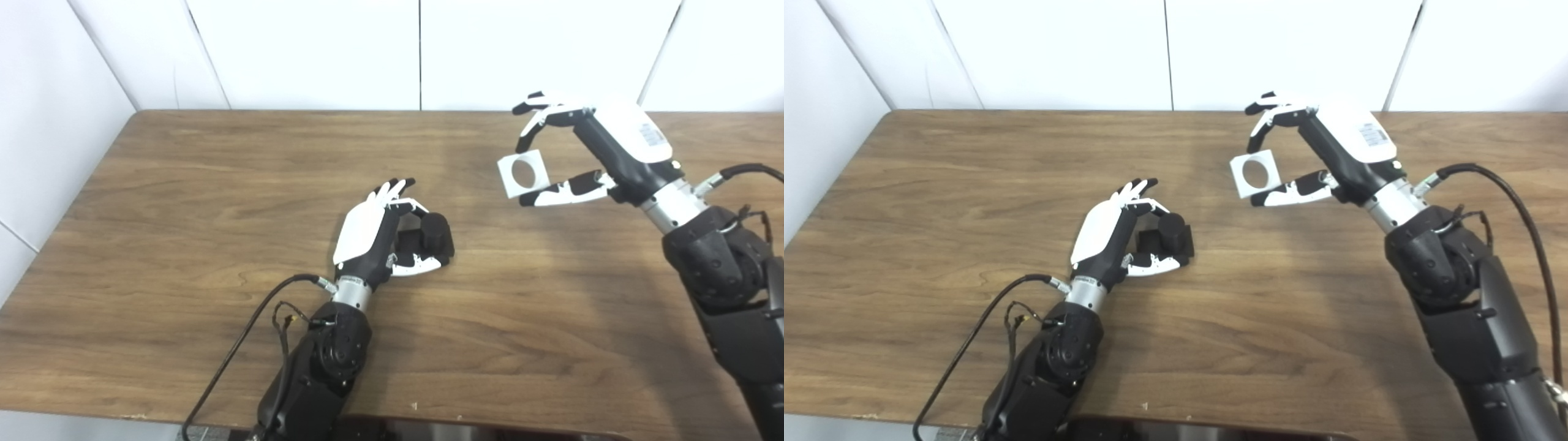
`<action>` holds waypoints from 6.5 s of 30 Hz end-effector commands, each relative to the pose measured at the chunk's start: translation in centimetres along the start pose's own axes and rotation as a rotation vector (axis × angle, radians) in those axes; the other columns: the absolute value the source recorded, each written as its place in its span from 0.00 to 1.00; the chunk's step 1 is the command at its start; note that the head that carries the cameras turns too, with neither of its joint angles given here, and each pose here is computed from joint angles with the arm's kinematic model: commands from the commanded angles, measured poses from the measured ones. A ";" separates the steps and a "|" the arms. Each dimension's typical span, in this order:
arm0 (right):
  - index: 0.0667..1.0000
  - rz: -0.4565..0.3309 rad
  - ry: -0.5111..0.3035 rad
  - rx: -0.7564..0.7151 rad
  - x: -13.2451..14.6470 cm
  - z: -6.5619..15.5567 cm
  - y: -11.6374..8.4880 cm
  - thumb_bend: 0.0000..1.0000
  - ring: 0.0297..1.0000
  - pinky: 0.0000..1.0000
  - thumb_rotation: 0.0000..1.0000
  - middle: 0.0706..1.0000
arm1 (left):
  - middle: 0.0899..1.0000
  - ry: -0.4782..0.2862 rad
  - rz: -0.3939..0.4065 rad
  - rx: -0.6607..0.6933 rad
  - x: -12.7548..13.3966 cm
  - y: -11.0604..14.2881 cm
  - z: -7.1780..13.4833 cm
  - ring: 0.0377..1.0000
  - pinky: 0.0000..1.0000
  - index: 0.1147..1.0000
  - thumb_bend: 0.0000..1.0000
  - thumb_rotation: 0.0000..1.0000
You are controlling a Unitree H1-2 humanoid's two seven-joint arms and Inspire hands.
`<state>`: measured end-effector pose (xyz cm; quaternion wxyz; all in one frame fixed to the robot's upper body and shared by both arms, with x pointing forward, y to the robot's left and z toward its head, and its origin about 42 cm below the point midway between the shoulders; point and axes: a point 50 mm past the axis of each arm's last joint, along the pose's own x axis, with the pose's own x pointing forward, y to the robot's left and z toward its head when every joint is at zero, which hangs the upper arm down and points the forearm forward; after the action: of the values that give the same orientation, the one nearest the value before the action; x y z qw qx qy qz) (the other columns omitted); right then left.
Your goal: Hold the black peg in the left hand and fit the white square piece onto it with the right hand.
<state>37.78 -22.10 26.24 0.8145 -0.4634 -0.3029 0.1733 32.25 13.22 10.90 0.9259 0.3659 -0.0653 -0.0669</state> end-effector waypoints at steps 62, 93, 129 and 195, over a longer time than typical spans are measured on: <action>0.45 0.147 -0.004 0.113 4.7 3.5 7.7 0.52 0.86 0.96 0.14 0.78 | 0.94 0.072 -0.038 -0.005 -1.1 -2.3 -0.4 0.99 1.00 0.42 0.51 0.09; 0.45 0.137 -0.013 0.137 5.5 4.5 9.0 0.51 0.86 0.96 0.14 0.78 | 0.95 0.074 -0.038 -0.012 -1.0 -2.5 -0.5 1.00 1.00 0.42 0.51 0.09; 0.45 0.276 -0.012 0.074 5.7 4.0 11.0 0.52 0.85 0.95 0.14 0.76 | 0.94 0.079 -0.031 -0.006 -0.7 -2.0 -0.1 0.99 1.00 0.42 0.52 0.09; 1.00 0.501 0.229 0.058 2.4 0.2 10.9 1.00 0.98 0.93 0.44 1.00 | 0.95 0.087 -0.009 -0.014 -0.6 -1.0 0.1 0.99 1.00 0.42 0.52 0.09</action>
<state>39.13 -14.29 18.14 0.8005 -0.4955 -0.1148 0.3171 32.02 12.79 11.10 0.9336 0.3543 -0.0345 -0.0415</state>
